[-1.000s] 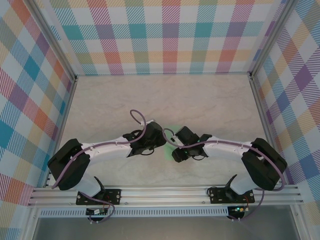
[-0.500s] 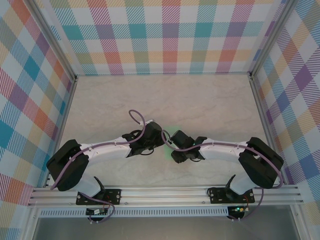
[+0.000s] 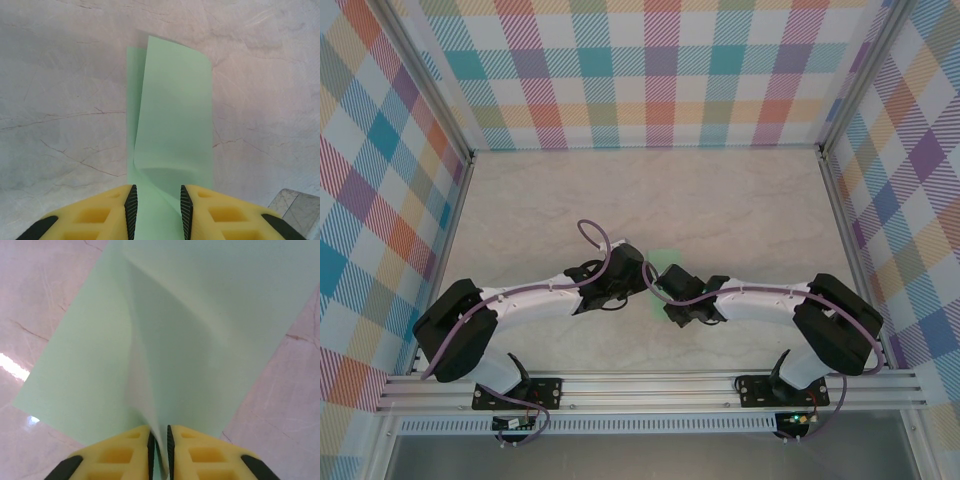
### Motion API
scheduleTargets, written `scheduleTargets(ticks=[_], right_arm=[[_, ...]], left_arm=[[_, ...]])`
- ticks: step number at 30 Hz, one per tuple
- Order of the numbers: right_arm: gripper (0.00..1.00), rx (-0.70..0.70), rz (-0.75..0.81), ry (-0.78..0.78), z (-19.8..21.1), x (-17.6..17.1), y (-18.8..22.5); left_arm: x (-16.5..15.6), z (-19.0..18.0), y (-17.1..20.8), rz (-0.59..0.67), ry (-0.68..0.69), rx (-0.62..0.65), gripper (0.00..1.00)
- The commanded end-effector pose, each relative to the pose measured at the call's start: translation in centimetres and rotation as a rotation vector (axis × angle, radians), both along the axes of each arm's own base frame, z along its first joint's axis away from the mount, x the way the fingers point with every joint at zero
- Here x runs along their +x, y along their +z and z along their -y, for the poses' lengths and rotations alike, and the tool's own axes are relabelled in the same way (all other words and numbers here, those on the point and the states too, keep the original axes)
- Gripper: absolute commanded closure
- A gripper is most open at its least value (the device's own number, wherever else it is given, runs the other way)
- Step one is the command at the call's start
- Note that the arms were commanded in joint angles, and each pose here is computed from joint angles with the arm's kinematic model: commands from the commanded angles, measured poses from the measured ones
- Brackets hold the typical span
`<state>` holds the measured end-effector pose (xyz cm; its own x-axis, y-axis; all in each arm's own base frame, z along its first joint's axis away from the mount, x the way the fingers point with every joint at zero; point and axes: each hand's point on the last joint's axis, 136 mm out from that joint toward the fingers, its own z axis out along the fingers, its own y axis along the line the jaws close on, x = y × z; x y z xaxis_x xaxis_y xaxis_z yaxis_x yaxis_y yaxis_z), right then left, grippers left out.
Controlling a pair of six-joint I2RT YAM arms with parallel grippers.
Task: Fold a paper plane with a square sheet of paper (pick it up from the middle)
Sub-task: Fold the triangle a second time at the center of the table.
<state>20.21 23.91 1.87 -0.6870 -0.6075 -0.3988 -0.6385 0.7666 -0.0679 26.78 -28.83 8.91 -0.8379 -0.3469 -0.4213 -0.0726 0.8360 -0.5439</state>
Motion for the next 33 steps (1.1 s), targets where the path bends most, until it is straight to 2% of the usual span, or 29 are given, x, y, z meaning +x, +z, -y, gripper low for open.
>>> scheduleTargets(ticks=[1,6,11,14,19,27,33], right_arm=[[0.88,-0.017,0.021,-0.019,0.1,0.2,0.3],[0.96,0.028,0.006,-0.021,-0.5,0.2,0.9],[1.0,0.166,-0.076,-0.023,-1.9,-0.4,2.4],[1.0,0.26,-0.128,-0.046,-2.4,-0.4,3.7],[1.0,0.311,-0.202,-0.121,-1.8,0.0,4.6],[1.0,0.412,-0.341,-0.231,-1.5,0.2,3.6],[0.98,0.492,-0.457,-0.206,-1.6,-0.1,3.4]], left_arm=[[-0.4,-0.6,-0.1,0.0,0.012,0.024,0.68],[-0.4,-0.7,-0.1,0.0,0.008,0.028,0.68],[-0.4,-0.6,0.2,0.009,-0.005,0.036,0.68],[-0.3,-0.6,0.6,0.016,-0.006,0.026,0.68],[-0.4,-0.6,1.6,0.032,-0.015,0.009,0.68],[-0.5,1.5,1.5,0.002,-0.085,-0.04,0.67],[-0.7,3.6,0.9,-0.026,-0.16,-0.072,0.68]])
